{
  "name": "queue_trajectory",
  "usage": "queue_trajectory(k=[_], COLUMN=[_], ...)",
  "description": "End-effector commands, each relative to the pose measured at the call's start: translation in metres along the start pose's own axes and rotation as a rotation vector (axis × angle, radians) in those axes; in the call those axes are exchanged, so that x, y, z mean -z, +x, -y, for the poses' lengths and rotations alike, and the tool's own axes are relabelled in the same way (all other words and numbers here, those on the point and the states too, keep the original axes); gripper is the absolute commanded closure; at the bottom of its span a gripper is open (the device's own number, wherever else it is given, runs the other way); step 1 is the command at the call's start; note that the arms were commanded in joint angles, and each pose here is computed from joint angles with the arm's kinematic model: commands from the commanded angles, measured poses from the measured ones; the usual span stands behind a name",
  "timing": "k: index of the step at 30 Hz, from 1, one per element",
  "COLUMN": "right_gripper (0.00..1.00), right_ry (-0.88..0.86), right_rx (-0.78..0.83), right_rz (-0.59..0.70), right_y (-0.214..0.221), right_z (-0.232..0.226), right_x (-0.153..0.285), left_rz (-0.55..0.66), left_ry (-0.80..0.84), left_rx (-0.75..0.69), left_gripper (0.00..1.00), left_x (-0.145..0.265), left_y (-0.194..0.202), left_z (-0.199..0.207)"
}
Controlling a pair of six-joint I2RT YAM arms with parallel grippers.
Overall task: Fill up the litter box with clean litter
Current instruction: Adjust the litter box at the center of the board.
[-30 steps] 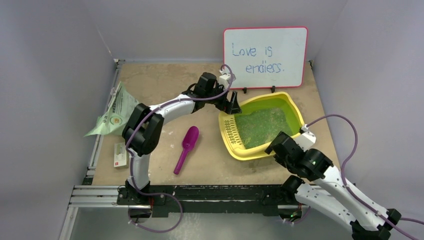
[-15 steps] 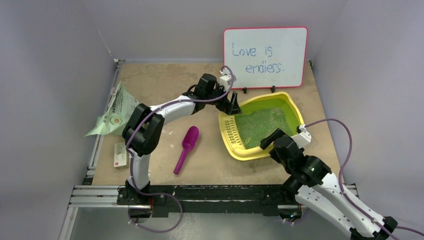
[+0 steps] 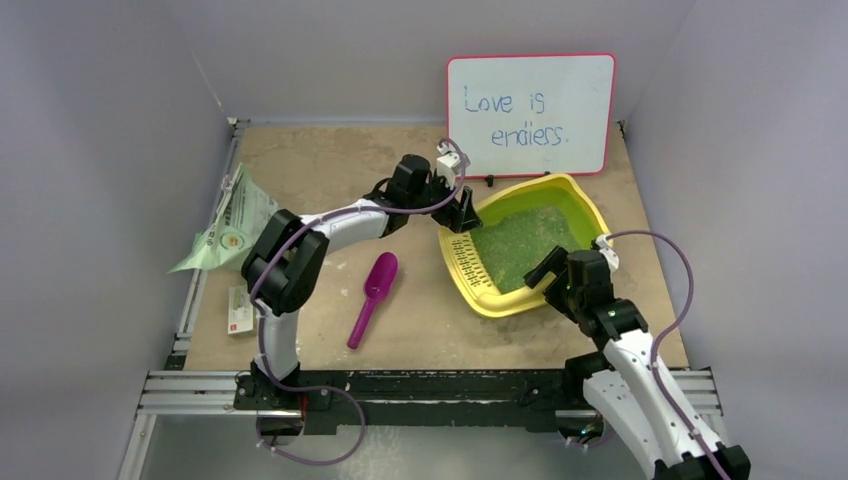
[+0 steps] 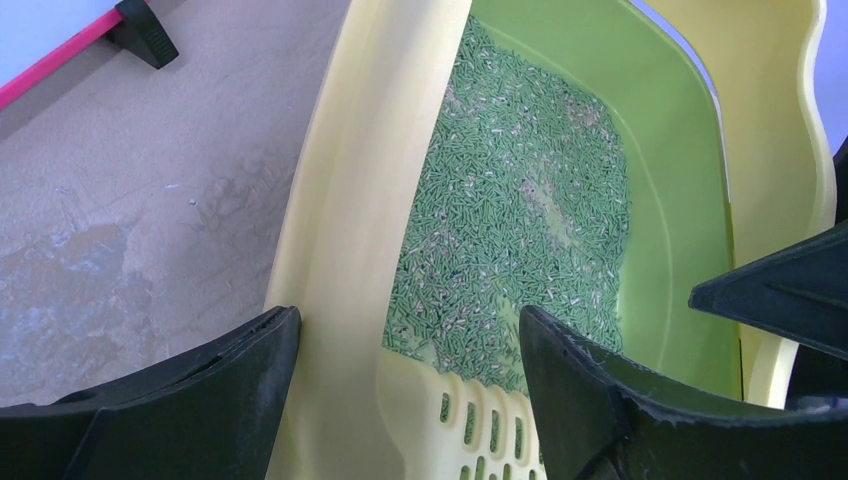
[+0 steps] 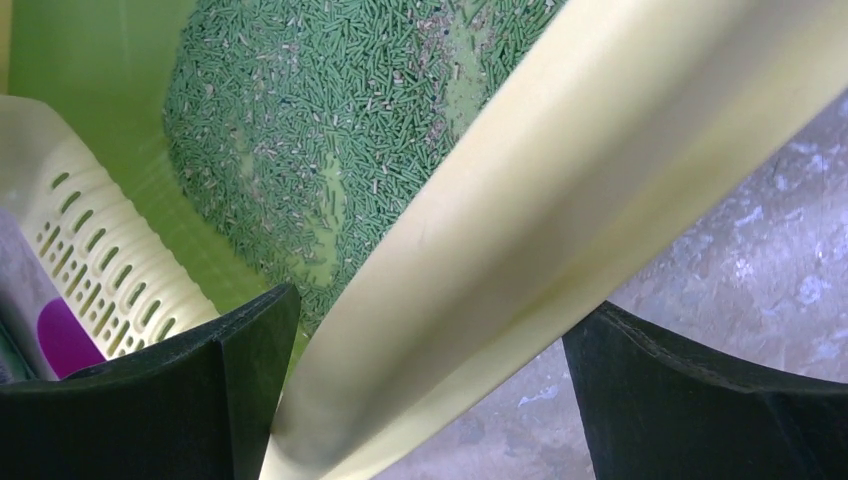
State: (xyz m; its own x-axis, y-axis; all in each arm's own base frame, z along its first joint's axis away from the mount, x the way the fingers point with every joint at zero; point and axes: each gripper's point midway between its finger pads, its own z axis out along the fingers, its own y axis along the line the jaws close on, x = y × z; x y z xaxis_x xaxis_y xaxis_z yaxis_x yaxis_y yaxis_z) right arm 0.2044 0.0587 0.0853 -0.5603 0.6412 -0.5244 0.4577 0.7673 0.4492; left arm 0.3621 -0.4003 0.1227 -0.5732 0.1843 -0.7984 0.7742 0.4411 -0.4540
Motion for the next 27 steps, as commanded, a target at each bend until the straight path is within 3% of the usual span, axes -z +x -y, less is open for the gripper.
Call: queue_trajectory(k=[1,12,15,20,27], right_gripper=[0.01,0.01,0.01,0.01,0.01], right_ry=[-0.239,-0.144,-0.149,-0.011,0.111], right_rx=[0.155,0.312,0.293,0.254,0.21], right_rz=[0.031,-0.006,-0.042,-0.058,-0.041], right_y=[-0.027,-0.066,-0.072,-0.082,-0.088], right_z=[-0.058,-0.042,-0.042,-0.02,-0.003], right_x=[0.002,-0.02,-0.023,-0.024,-0.007], left_rz=[-0.213,-0.114,-0.097,-0.097,-0.073], left_ry=[0.069,0.033,0.038,0.055,-0.049], left_rx=[0.174,0.253,0.28,0.289,0.321], left_gripper=[0.22,0.23,0.23,0.24,0.24], left_x=[-0.007,-0.006,-0.006,-0.01,-0.005], left_y=[0.086,0.09,0.091,0.096,0.105], left_z=[0.032,0.051,0.053,0.067,0.058])
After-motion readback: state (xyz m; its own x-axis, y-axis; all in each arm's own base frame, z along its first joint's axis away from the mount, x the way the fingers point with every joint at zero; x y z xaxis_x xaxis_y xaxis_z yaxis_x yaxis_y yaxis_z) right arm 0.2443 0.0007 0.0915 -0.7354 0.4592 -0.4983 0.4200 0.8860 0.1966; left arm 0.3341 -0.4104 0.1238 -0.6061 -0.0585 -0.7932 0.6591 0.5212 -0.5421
